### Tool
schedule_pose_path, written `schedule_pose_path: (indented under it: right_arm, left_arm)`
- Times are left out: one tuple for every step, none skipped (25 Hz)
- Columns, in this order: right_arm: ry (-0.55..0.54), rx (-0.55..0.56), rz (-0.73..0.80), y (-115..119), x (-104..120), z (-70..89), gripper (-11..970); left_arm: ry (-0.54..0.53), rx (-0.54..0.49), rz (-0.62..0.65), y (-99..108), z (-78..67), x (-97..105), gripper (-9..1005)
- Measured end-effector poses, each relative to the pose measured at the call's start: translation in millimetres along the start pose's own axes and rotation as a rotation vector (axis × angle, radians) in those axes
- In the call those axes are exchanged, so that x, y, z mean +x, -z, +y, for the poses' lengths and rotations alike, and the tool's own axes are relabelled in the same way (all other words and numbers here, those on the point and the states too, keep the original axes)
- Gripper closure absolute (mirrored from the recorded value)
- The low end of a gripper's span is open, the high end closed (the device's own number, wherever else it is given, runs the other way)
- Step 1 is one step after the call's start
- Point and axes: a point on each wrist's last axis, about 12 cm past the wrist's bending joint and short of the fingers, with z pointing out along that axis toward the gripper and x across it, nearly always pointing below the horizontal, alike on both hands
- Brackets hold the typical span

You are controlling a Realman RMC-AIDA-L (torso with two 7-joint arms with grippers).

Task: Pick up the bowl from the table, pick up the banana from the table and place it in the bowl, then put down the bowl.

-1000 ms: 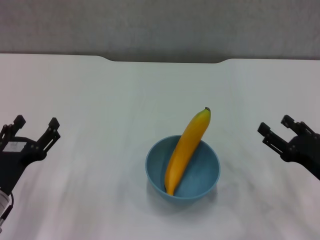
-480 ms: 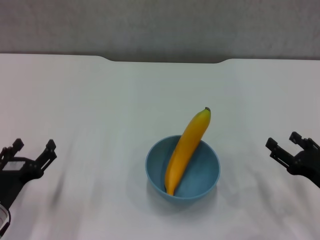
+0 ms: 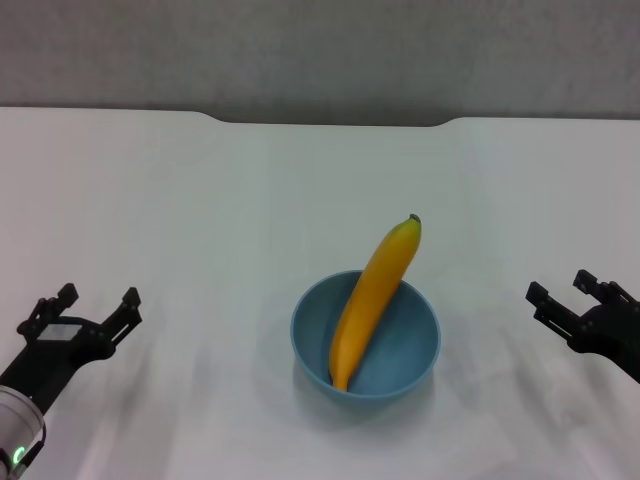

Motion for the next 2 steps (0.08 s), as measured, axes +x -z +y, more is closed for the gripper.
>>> schedule_pose_path:
  right_arm:
    - [0.0,0.001,0.001,-0.3,0.0,-0.1,141]
    - [0.001,0.001,0.002,-0.5,-0.1,-0.1,141]
  left_arm:
    - [-0.002,0.001,0.005,-0.2,-0.4,0.6,93]
    - [-0.003,0.001,0.009,-0.2,-0.5,1.1,93]
